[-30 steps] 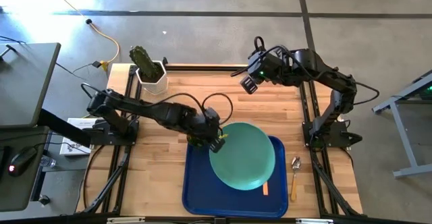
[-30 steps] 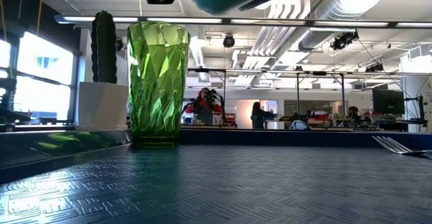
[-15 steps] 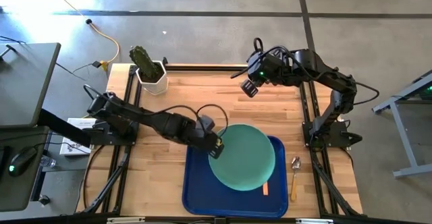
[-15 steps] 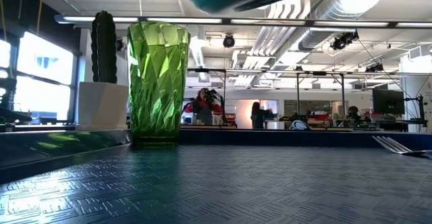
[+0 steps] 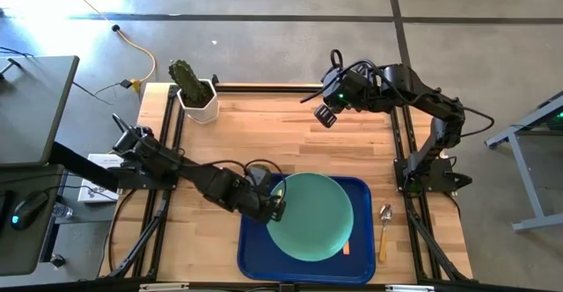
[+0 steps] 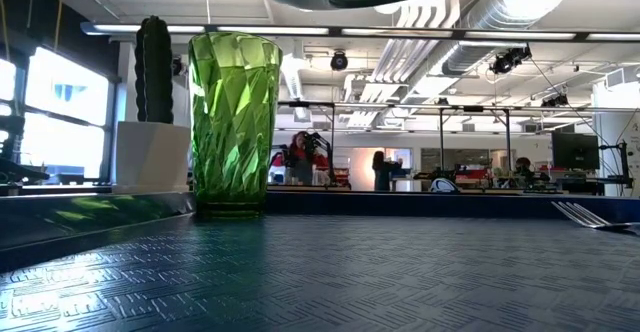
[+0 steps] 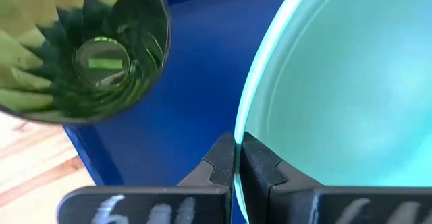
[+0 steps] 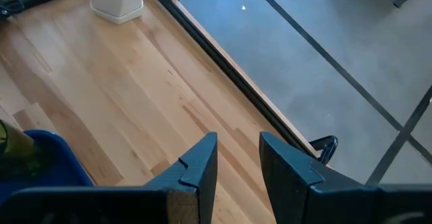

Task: Pick and place plate/cup/fork/spoon on tray
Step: Put the light blue plate to the left of the orange fork on the blue tray

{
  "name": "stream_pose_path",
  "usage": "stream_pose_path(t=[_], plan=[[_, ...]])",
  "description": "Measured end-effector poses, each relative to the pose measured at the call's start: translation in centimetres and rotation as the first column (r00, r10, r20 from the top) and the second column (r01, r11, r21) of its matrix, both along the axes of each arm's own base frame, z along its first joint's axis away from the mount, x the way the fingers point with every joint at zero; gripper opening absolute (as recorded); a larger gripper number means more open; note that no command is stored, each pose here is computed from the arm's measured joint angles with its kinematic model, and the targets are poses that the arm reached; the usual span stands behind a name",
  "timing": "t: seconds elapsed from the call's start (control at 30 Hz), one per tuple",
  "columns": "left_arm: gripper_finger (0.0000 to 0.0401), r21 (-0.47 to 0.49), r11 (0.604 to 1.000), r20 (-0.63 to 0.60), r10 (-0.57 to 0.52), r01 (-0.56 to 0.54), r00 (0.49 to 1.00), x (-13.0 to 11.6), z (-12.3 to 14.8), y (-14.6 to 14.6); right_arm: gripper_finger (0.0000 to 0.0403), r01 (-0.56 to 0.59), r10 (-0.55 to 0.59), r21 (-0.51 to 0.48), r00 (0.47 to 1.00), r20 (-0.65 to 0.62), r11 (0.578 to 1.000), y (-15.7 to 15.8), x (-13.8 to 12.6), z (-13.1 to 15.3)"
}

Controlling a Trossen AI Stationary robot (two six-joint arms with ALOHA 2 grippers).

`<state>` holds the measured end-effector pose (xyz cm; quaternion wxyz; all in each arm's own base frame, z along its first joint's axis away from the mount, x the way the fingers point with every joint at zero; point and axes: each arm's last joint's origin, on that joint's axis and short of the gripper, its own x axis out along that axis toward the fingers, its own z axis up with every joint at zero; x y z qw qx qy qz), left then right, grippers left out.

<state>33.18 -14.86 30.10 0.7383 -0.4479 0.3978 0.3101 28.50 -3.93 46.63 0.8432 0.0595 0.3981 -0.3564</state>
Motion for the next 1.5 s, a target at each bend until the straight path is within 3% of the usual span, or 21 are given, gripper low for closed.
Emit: stream_pose_path(t=[0.43, 1.07, 1.5], plan=[[0.0001, -0.043, 0.999, -0.033, 0.021, -0.023, 0.999, -0.7, -1.0, -2.4, 0.0103, 0.053, -0.054, 0.036, 0.998, 0.03, 0.998, 0.0, -0.1, -0.1], [0.0001, -0.079, 0.983, -0.202, 0.144, -0.163, 0.969, 1.6, -7.7, -4.4, 0.0103, -0.017, 0.018, 0.098, 1.0, -0.011, 0.995, 0.3, -0.2, -0.3], [0.0001, -0.065, 0.976, -0.276, 0.183, -0.208, 0.944, 2.2, -9.8, -4.2, 0.0103, -0.044, 0.046, 0.111, 0.999, -0.018, 0.993, 0.3, -0.2, -0.3]])
